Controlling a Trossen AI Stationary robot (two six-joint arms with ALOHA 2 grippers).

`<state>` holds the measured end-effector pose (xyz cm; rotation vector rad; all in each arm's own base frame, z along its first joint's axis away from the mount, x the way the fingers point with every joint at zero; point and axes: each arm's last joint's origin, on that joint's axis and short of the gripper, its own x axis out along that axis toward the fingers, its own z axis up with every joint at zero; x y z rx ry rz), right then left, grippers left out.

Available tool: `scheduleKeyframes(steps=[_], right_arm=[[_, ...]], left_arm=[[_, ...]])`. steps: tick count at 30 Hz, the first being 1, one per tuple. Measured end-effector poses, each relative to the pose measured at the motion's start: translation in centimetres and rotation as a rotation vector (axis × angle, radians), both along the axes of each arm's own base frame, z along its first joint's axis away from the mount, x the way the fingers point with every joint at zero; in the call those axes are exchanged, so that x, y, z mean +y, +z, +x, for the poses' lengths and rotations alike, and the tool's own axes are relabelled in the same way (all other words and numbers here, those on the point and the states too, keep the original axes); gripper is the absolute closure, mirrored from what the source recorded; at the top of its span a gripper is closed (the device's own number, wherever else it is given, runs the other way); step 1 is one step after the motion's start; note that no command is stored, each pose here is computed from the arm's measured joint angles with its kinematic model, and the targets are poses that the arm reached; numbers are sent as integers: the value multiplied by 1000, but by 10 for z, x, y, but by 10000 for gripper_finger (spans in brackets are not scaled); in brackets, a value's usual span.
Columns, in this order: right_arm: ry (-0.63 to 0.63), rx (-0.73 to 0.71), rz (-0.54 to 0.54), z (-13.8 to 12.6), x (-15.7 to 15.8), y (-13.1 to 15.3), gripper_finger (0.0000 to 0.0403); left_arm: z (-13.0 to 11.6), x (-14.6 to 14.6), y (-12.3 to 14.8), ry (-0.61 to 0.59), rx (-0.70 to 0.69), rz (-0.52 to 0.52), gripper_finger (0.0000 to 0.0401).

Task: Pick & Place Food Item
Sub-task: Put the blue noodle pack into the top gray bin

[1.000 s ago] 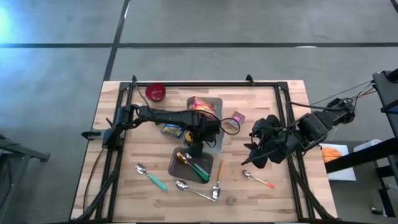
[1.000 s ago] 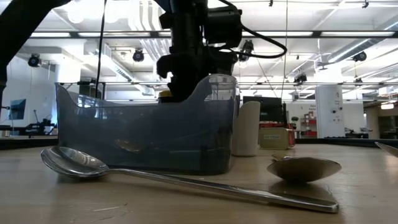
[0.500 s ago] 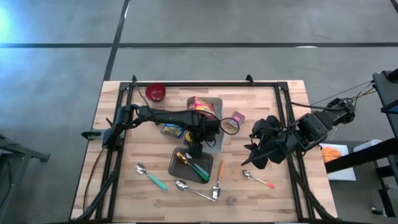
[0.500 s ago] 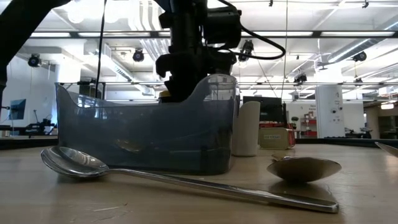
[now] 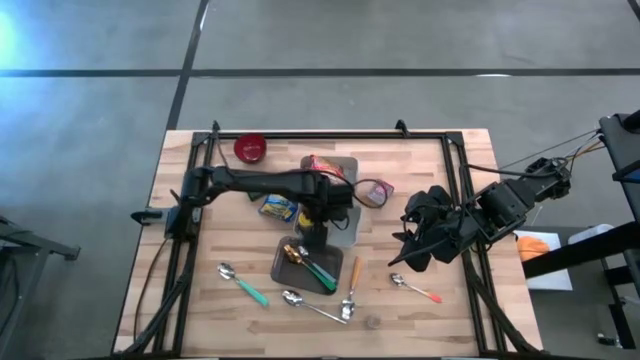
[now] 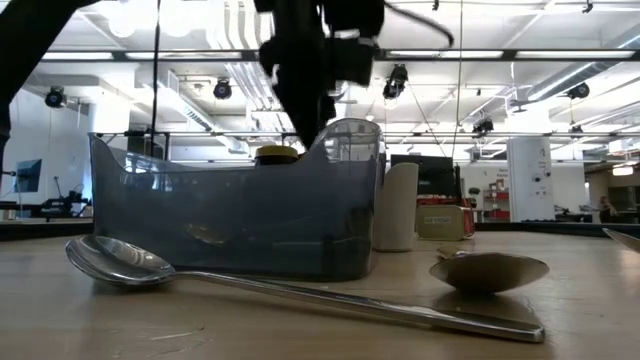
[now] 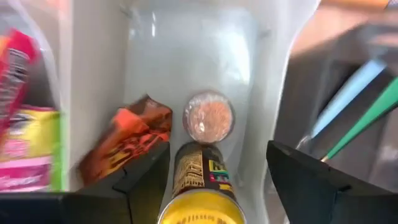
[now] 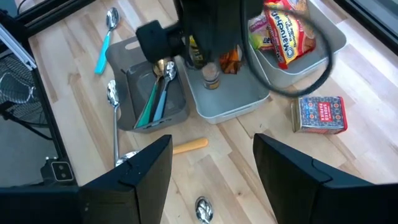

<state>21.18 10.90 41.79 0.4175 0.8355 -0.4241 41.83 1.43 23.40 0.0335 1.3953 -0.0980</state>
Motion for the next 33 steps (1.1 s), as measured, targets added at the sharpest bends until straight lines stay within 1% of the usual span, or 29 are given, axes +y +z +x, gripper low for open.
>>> scheduleKeyframes(steps=[3, 6, 11, 14, 16, 18, 23, 26, 28, 30, 33], right_arm=[[-1, -2, -2, 0, 0, 0, 181], [1, -2, -5, 0, 0, 0, 181], [18, 2, -23, 0, 0, 0, 181], [27, 4, -32, 0, 0, 0, 181], [29, 6, -35, 0, 0, -1, 181], [33, 6, -38, 0, 0, -1, 181], [36, 6, -39, 1, 0, -1, 181], [39, 6, -41, 1, 0, -1, 181], [39, 6, -41, 1, 0, -1, 181], [39, 6, -41, 1, 0, -1, 181], [39, 6, -40, 1, 0, -1, 181]], left_arm=[[-7, 0, 24, 39, -61, -5, 129], [-20, 2, 49, 114, -125, -20, 129], [-48, 17, 78, 312, -229, -58, 129], [-70, 31, 84, 425, -283, -70, 129], [-86, 43, 80, 512, -299, -82, 129], [-103, 56, 69, 618, -276, -92, 130], [-147, 91, 30, 923, -155, -105, 130], [-167, 107, 7, 1050, -99, -109, 130], [-175, 115, -5, 1086, -91, -129, 130], [-177, 121, -14, 1102, -115, -150, 130], [-176, 126, -20, 1073, -182, -184, 130]])
